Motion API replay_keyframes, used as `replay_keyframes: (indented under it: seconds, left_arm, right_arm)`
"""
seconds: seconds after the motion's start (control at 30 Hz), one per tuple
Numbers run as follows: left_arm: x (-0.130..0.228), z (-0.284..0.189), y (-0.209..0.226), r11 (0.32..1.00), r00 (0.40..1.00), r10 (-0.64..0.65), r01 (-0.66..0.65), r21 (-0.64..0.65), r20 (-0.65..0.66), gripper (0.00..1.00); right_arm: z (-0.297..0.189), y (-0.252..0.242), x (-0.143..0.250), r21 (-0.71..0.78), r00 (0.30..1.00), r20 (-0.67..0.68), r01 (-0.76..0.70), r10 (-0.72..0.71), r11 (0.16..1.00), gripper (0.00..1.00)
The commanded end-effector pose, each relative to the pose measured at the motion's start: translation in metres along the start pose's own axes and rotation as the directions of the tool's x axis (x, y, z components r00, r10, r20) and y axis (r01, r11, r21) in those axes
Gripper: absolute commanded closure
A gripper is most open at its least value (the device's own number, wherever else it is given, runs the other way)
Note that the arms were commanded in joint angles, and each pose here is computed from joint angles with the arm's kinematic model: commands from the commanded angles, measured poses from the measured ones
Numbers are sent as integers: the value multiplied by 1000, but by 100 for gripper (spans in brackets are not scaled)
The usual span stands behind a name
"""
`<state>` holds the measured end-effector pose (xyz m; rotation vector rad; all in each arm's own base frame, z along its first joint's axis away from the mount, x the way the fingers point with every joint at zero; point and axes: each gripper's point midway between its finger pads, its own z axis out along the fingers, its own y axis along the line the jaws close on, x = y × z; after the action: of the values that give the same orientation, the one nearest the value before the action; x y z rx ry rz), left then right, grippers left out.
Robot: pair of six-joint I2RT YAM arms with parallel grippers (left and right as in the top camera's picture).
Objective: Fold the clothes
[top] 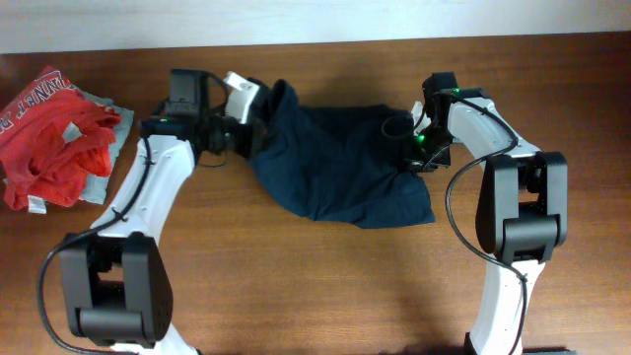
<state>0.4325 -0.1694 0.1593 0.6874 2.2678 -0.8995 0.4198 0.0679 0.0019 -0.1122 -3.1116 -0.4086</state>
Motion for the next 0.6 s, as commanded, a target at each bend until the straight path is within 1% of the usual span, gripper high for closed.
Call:
replay_keyframes:
  seconds: [0.0, 0.07, 0.3, 0.33, 0.4, 0.43, 0.47, 0.5, 0.57]
  left_arm:
    - [-33, -10, -41, 989, 986, 141, -144, 31, 86, 99]
    - [-42, -5, -62, 977, 974, 199, -205, 52, 111, 100]
    - [-51, 28, -118, 934, 934, 330, -344, 93, 137, 99]
    - [-50, 32, -122, 931, 931, 340, -353, 88, 132, 100]
    - [-48, 38, -130, 927, 926, 357, -367, 77, 120, 99]
    - [-47, 41, -134, 925, 924, 363, -373, 78, 116, 100]
    - [-44, 46, -143, 919, 921, 374, -385, 91, 111, 100]
    - [-42, 49, -148, 916, 918, 383, -392, 87, 103, 99]
    - [-40, 53, -146, 919, 919, 387, -391, 55, 83, 100]
  right_arm:
    - [36, -5, 15, 14, 996, -86, -14, 15, 1000, 81]
    - [39, -6, 15, 15, 996, -91, -16, 17, 1000, 81]
    - [39, -6, 13, 13, 996, -83, -13, 15, 1000, 80]
    - [39, -6, 13, 13, 996, -83, -13, 15, 1000, 73]
    - [39, -6, 13, 13, 996, -83, -14, 15, 1000, 49]
    - [39, -6, 13, 13, 996, -83, -14, 15, 1000, 42]
    - [39, -6, 13, 13, 997, -82, -13, 14, 1000, 36]
    - [39, -5, 12, 9, 997, -80, -13, 14, 1000, 32]
    - [38, -5, 10, 5, 997, -72, -29, 29, 1000, 30]
